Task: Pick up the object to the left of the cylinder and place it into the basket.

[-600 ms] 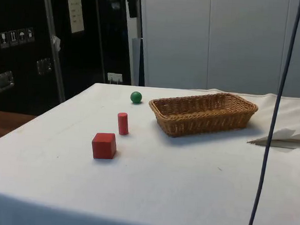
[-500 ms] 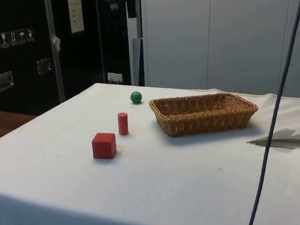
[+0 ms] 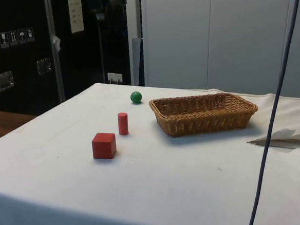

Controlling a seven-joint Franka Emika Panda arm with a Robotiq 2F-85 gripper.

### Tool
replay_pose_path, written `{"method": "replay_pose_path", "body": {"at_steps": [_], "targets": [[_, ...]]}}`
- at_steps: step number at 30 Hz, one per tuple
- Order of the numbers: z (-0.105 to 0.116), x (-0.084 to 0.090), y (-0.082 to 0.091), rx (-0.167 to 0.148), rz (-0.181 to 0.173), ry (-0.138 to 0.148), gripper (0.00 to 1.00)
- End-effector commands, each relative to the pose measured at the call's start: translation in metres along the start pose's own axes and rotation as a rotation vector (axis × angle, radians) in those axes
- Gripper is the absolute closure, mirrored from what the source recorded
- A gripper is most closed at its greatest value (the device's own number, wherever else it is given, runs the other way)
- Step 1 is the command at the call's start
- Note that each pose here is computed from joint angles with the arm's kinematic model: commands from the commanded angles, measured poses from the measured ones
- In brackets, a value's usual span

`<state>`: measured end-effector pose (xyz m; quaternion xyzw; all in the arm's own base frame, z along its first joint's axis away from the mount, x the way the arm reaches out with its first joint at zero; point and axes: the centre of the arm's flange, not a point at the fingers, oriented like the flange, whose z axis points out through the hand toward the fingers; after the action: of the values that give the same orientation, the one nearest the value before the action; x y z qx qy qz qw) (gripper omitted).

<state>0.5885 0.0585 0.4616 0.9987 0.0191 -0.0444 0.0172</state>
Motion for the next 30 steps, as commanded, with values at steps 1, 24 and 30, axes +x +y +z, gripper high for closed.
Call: {"method": "replay_pose_path", "body": {"at_steps": [1,24,30], "targets": [[0.002,0.005,-0.008,-0.013,0.002,0.001,0.00],[0.021,0.026,-0.051,-0.043,-0.023,0.064,0.00],[0.034,0.021,-0.056,-0.035,-0.036,0.084,0.00]]}}
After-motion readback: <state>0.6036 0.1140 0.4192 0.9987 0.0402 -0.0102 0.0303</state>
